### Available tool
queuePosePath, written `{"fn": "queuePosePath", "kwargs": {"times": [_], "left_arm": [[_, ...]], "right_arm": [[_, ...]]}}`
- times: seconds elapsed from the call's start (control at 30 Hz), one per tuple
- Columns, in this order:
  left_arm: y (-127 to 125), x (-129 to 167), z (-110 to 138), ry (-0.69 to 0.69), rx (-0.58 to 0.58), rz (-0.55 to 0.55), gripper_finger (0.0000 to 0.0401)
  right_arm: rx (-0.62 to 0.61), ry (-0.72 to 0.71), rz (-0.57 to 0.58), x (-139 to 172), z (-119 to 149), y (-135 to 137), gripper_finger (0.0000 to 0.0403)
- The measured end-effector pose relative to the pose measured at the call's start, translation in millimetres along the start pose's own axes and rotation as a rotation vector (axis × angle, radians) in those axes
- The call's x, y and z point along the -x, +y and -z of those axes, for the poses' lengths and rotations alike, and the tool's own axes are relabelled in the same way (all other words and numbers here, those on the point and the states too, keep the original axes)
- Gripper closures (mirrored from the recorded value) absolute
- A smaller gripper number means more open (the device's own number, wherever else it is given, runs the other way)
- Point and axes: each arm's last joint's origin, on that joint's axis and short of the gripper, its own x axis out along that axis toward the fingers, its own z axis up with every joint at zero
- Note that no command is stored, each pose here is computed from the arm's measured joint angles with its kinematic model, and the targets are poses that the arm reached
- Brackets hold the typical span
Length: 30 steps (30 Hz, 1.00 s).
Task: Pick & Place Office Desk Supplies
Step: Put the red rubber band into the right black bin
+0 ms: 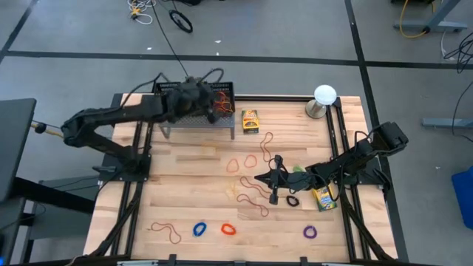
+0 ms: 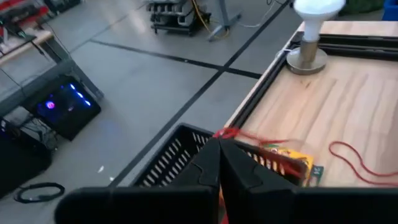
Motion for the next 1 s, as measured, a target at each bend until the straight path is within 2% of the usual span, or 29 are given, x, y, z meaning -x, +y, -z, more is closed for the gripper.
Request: {"fn": "queuePosePath", "kwargs": {"times": [0.1,0.33,0.5,0.63,0.83,0.93,1.0], "left_arm": [[9.5,-17.6,-1.1,0.031,0.022,-0.021,0.0396],[17.3,-51.6,19.6,0.149,0.032,-0.019,0.0392],[12.0,-60.5,26.1,0.18,0.017,0.003,0.0355],[9.4,-54.2,21.9,0.161,0.01,0.019,0.0303],[8.5,-28.1,10.0,0.119,-0.008,0.053,0.0235],[1.9,-6.9,9.7,0.15,-0.046,0.102,0.0229],[-11.4,8.2,15.5,0.134,-0.074,0.159,0.0243]], "right_arm": [[0.001,0.0,0.0,0.0,0.1,0.0,0.0396],[0.011,0.0,-0.001,0.1,0.1,0.2,0.0396],[0.012,0.0,-0.001,0.1,0.1,0.3,0.0396],[0.012,0.001,-0.001,0.1,0.1,0.3,0.0396],[0.011,0.001,-0.001,0.1,0.1,0.3,0.0396],[0.007,0.001,-0.002,0.2,0.2,0.4,0.0396],[-0.006,0.012,-0.003,0.4,1.4,0.7,0.0396]]}}
